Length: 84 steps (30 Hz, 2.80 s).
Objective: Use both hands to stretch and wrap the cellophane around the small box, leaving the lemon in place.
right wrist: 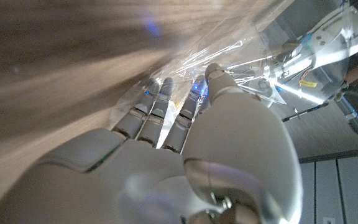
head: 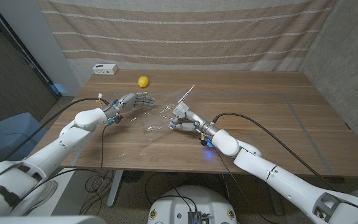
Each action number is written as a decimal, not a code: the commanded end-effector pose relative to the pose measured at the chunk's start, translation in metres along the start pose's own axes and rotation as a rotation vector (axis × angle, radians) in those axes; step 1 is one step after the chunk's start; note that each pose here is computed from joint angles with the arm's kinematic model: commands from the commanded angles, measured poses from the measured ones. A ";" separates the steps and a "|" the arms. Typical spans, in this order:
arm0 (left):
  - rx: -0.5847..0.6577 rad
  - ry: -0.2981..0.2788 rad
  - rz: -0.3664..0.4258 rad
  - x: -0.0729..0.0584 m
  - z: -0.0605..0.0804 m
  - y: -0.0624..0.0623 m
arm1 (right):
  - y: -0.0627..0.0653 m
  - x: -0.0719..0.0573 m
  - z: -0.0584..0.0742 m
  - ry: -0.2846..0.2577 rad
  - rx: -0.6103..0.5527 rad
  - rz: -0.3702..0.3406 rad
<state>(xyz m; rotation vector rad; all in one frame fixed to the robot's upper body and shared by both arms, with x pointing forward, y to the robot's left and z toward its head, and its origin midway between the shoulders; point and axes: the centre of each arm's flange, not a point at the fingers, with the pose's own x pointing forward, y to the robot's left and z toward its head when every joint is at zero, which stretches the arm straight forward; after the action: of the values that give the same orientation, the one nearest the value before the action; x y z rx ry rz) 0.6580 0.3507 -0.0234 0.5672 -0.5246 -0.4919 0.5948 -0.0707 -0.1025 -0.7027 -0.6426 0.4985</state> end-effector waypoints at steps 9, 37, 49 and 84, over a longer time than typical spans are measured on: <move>0.006 -0.008 0.008 0.008 0.009 -0.005 | -0.043 -0.007 -0.001 -0.018 0.262 -0.021; 0.054 0.069 -0.090 0.027 0.018 -0.009 | -0.063 -0.015 -0.030 0.037 0.845 -0.263; 0.168 0.089 -0.146 0.030 0.031 -0.015 | -0.066 -0.015 -0.012 0.006 0.951 -0.303; 0.129 0.068 -0.230 0.036 0.035 -0.019 | -0.060 0.026 0.038 -0.050 0.066 -0.852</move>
<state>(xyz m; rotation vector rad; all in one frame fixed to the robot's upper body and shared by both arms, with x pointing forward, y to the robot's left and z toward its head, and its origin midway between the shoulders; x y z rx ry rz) 0.6569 0.3043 0.0033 0.7742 -0.4372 -0.6402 0.6022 -0.0961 -0.0372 -0.1764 -0.6749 -0.0782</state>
